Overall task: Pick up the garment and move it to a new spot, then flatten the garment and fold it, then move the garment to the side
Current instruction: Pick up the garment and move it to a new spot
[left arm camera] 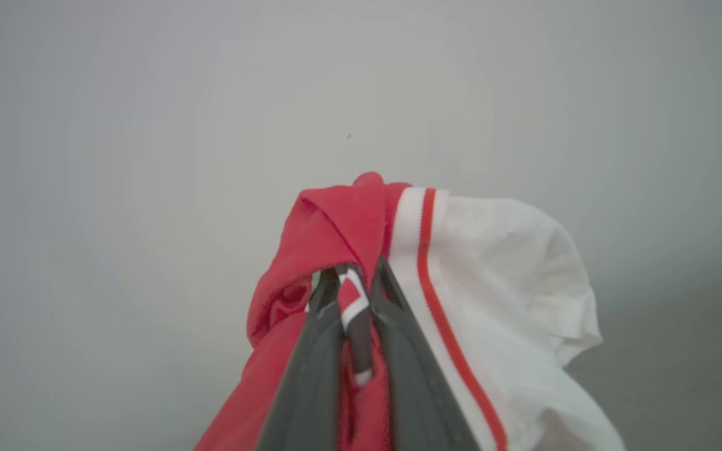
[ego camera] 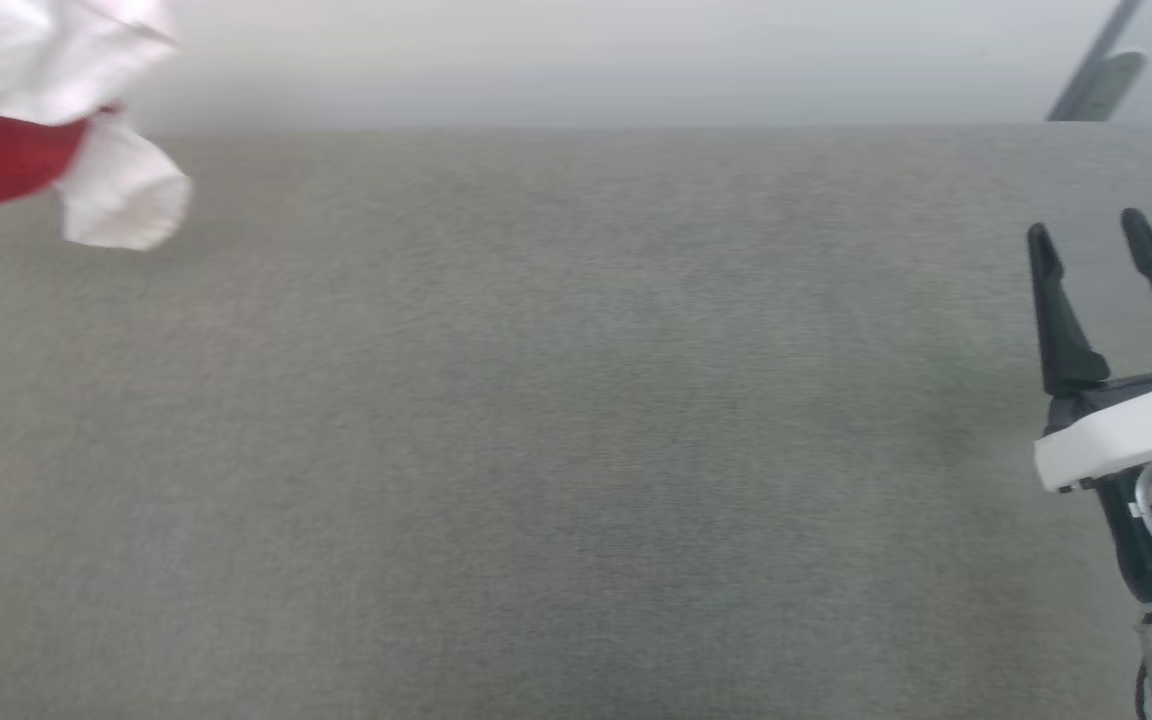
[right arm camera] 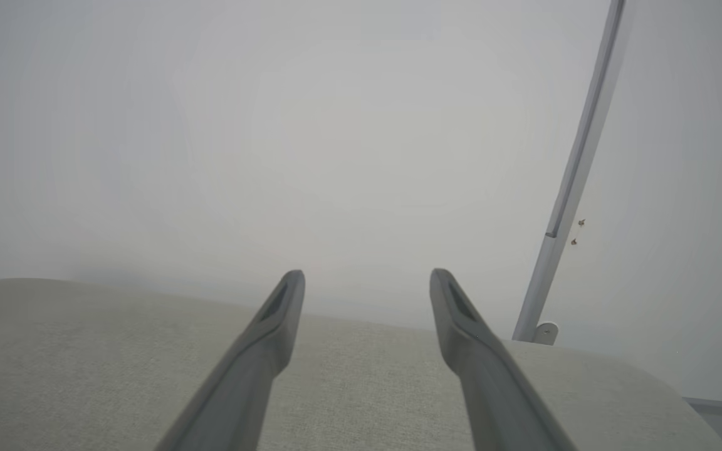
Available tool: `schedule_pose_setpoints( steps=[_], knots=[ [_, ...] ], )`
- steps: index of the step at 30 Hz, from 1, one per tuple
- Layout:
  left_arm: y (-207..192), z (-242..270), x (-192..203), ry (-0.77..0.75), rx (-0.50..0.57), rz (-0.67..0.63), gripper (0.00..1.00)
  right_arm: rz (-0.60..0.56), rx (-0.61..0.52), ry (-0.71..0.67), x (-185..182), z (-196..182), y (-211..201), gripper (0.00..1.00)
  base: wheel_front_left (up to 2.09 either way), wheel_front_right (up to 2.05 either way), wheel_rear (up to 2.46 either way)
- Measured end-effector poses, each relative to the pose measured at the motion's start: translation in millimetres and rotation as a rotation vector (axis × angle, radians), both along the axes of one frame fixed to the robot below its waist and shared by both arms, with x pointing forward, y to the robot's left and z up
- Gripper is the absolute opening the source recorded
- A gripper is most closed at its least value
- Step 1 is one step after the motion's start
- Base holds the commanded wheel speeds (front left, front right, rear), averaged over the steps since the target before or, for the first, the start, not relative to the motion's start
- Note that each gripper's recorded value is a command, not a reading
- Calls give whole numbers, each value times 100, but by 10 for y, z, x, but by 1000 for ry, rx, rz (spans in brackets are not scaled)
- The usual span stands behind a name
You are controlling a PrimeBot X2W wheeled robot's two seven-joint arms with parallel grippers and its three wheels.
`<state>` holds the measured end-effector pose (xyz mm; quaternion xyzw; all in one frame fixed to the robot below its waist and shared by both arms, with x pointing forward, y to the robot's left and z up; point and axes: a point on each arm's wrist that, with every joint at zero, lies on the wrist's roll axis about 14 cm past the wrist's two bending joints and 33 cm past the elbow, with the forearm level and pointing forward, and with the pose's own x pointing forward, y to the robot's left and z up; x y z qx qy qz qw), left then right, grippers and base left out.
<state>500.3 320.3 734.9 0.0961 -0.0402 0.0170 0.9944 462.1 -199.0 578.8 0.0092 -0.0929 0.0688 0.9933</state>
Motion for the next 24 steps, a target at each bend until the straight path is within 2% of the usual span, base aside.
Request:
schedule_pose_setpoints(
  steps=[8, 13, 17, 24],
  knots=[
    [-1008, -17, 33, 41, 26, -221, 0, -138, -12, -23, -226, 111, -514, 100, 0, 0, 0],
    [-1639, -202, 27, 99, 41, -373, 0, -212, -9, -24, -358, 102, -766, 100, 0, 0, 0],
    [-2152, -560, 15, 199, 32, -496, 0, -270, 0, -11, -448, 23, -943, 100, 0, 0, 0],
    [-2739, -1374, -143, 425, -2, -635, 0, -300, 21, 27, -483, -175, -994, 100, 0, 0, 0]
  ],
)
